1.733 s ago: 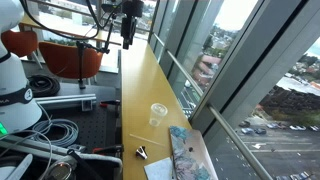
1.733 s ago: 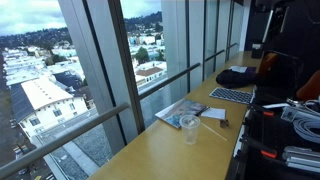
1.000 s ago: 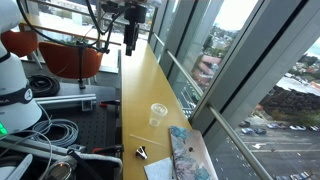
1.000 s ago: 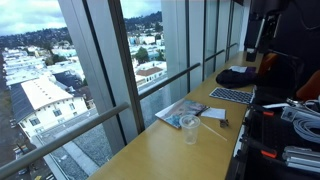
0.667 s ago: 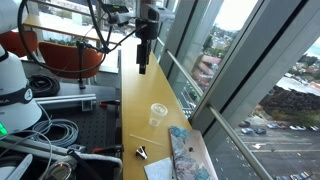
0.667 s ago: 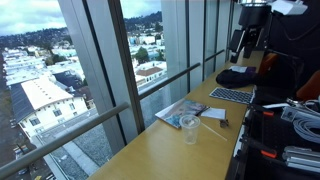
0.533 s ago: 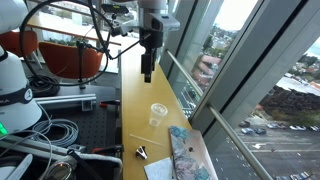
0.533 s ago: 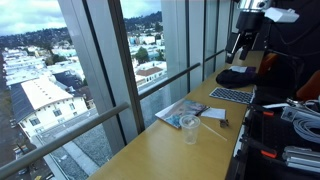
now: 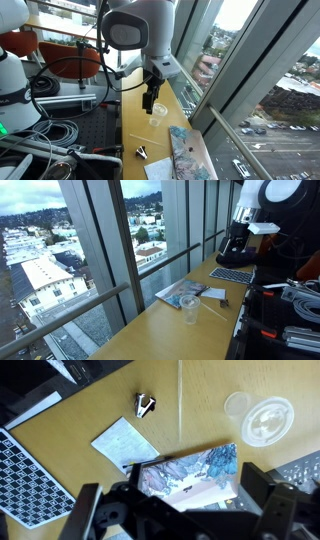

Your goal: Put the straw inside the cup

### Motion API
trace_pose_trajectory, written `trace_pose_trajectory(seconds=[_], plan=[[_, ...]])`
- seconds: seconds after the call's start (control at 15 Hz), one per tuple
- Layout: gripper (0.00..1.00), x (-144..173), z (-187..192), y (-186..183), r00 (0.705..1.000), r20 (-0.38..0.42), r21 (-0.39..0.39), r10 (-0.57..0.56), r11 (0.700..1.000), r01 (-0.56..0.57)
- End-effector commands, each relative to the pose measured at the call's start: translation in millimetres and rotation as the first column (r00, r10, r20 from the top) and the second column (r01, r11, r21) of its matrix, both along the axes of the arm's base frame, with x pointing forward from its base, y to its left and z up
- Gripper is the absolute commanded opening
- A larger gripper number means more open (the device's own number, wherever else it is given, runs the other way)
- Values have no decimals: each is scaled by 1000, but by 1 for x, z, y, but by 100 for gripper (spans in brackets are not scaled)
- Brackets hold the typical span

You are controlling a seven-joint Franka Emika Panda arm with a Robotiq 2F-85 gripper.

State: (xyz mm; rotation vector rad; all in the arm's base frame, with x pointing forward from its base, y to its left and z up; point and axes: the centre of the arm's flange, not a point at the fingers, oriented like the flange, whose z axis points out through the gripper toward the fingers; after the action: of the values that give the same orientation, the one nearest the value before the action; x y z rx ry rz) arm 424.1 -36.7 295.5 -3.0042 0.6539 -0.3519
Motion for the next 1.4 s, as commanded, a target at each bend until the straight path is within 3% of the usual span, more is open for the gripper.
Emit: trace_pose_trajectory(seconds=[0.0, 0.73, 1.33], plan=[[100, 33, -50, -13, 1000, -20, 11, 7, 1000, -7], [100, 85, -165, -15, 988, -120, -4, 99, 995, -100], [100, 91, -232, 22, 984, -79, -38, 162, 986, -165]])
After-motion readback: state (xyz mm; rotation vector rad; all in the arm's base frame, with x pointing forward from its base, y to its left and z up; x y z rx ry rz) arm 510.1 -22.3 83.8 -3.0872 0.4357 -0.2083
